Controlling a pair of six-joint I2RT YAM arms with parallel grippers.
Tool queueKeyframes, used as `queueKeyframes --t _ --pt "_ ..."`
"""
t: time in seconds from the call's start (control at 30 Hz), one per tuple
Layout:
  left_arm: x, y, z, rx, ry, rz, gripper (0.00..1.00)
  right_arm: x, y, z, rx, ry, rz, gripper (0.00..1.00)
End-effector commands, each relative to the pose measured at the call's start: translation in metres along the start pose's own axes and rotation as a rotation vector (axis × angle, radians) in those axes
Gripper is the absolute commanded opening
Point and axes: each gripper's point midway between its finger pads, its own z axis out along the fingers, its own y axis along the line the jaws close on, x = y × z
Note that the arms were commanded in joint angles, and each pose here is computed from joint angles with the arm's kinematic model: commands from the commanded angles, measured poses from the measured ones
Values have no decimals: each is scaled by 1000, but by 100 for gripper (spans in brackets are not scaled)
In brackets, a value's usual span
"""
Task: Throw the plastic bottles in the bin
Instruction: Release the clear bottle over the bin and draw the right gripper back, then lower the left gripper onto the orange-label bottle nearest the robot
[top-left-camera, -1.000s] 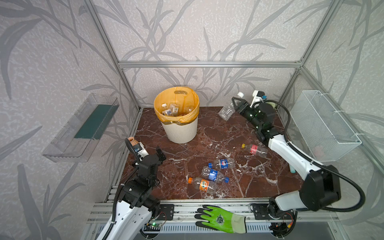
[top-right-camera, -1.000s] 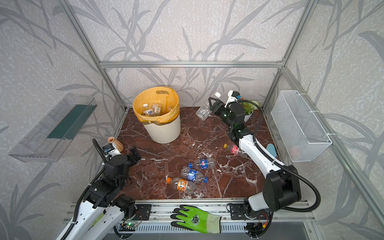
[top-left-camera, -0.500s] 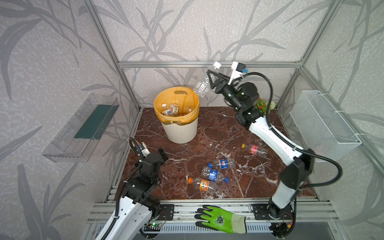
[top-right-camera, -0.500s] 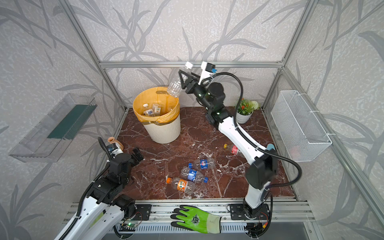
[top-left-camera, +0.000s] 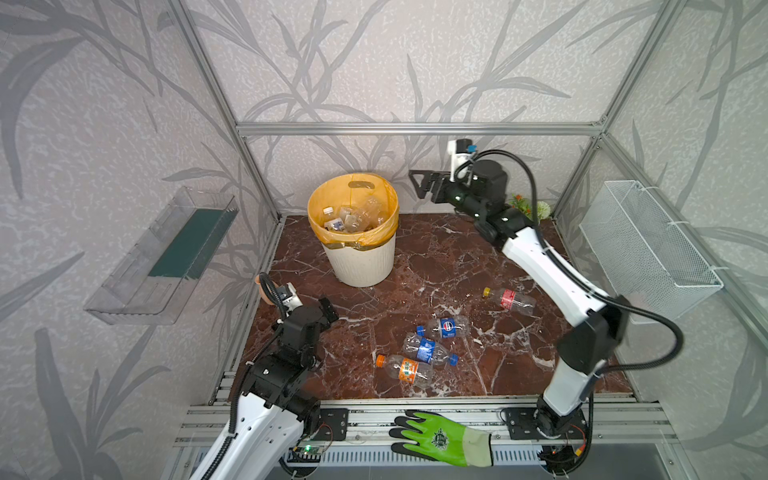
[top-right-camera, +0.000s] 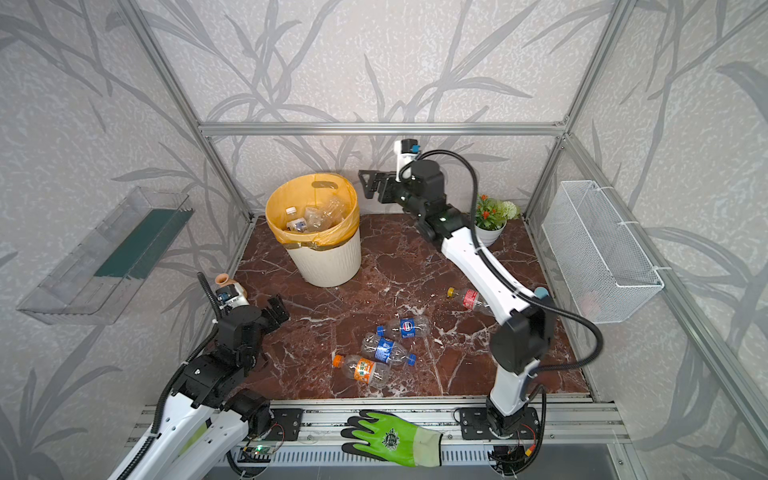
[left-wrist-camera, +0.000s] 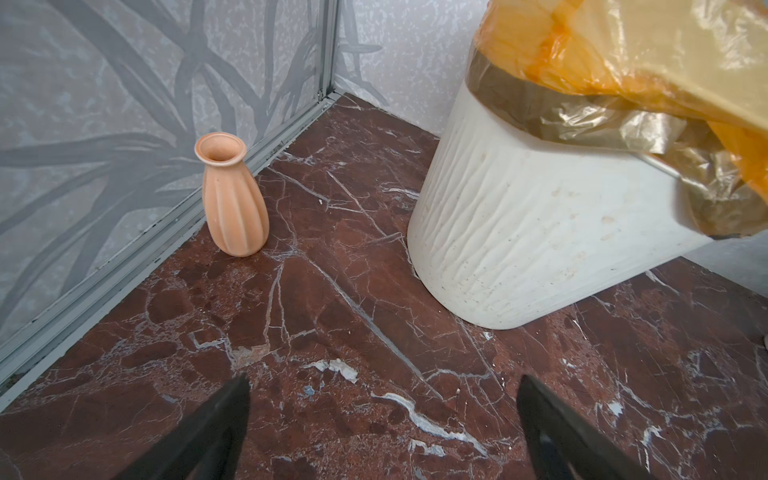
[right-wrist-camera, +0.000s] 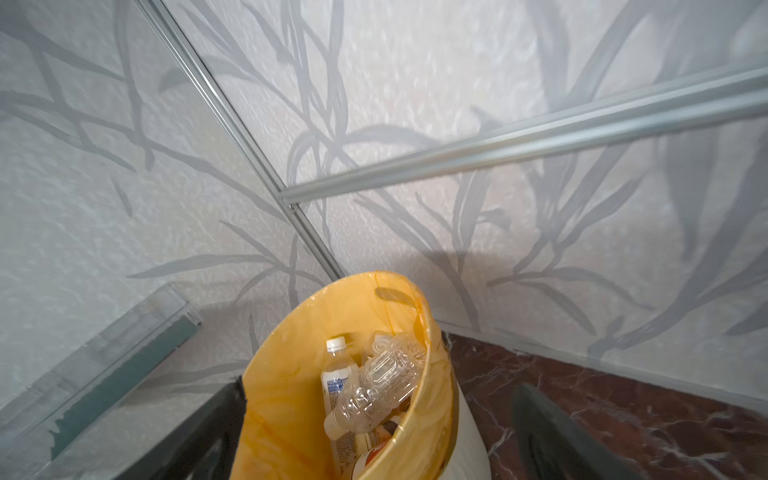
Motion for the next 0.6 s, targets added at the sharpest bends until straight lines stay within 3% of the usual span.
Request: queueKeyframes --t 0.0,0.07,0.33,0.57 --pt "-10 -8 -6 40 -8 0 99 -32 -13 -57 43 -132 -29 99" --pt "-10 -11 -6 56 -4 6 99 -18 -42 -85 125 -133 -11 99" --pt "9 -37 0 169 82 95 91 110 -169 -180 463 22 188 99" --pt "24 -68 -7 264 112 284 90 189 -215 -236 646 72 320 99"
